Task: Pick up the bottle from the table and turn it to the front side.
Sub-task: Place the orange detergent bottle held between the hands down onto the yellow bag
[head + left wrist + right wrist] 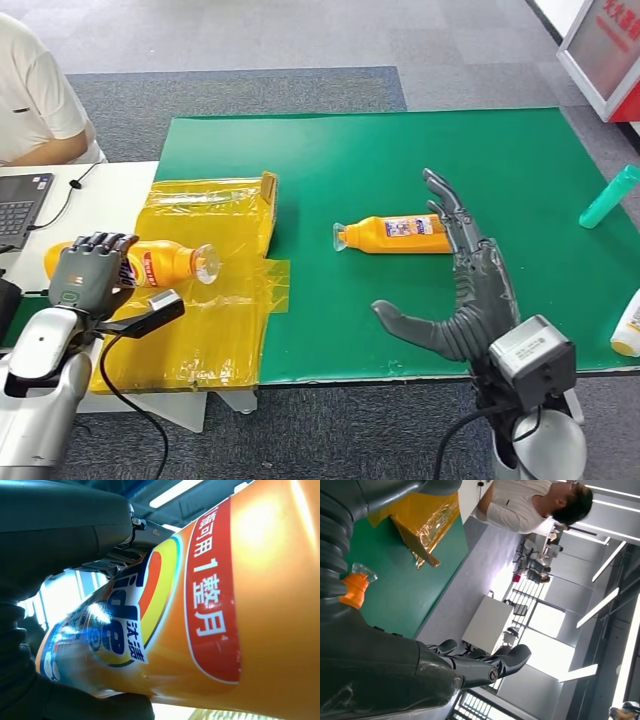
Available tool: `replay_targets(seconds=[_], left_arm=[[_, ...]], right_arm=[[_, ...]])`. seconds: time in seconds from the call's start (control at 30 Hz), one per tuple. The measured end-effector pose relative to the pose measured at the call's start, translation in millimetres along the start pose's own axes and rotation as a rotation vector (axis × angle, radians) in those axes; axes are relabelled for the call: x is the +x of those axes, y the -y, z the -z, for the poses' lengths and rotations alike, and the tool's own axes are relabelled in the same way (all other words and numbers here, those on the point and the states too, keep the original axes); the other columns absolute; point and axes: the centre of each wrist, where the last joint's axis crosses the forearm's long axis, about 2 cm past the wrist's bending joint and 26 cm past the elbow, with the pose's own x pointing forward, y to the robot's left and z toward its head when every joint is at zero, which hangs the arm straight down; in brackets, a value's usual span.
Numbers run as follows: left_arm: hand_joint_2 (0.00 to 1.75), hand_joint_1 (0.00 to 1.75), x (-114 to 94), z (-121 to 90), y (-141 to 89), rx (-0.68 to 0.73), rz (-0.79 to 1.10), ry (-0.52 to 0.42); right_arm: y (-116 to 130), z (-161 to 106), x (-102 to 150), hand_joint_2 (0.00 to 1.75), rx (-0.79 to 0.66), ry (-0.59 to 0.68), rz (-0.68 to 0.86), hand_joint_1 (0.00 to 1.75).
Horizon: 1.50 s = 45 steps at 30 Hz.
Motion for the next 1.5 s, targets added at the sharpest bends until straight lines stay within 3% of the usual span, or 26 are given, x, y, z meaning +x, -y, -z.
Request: replay_targets(seconds=[0.37,0.83,1.07,1.5], left_arm=[[1.75,1.75,20.5,15.0,15.7,-0.138,-0.054,-0.063],[1.75,1.75,70.5,58.6,-26.4,-0.11,-0.065,0.027],[1.75,1.75,81.9,57.7,-24.0,-0.112,-0.088,0.04],[1.75,1.75,107.2,44.2,6.9,-0.183,-0.154,0.078]], right_arm=[[2.8,1.7,12.6,1.75,-0.005,0.095,0.047,0.0],[4.6,8.6,28.4,1.75,0.019,0.232,0.088,0.0],[4.5,10.6,39.4,1.75,0.023,0.296,0.08,0.0],[3.4,11.1,46.7,1.75,0.029,0.351,0.059,0.0]])
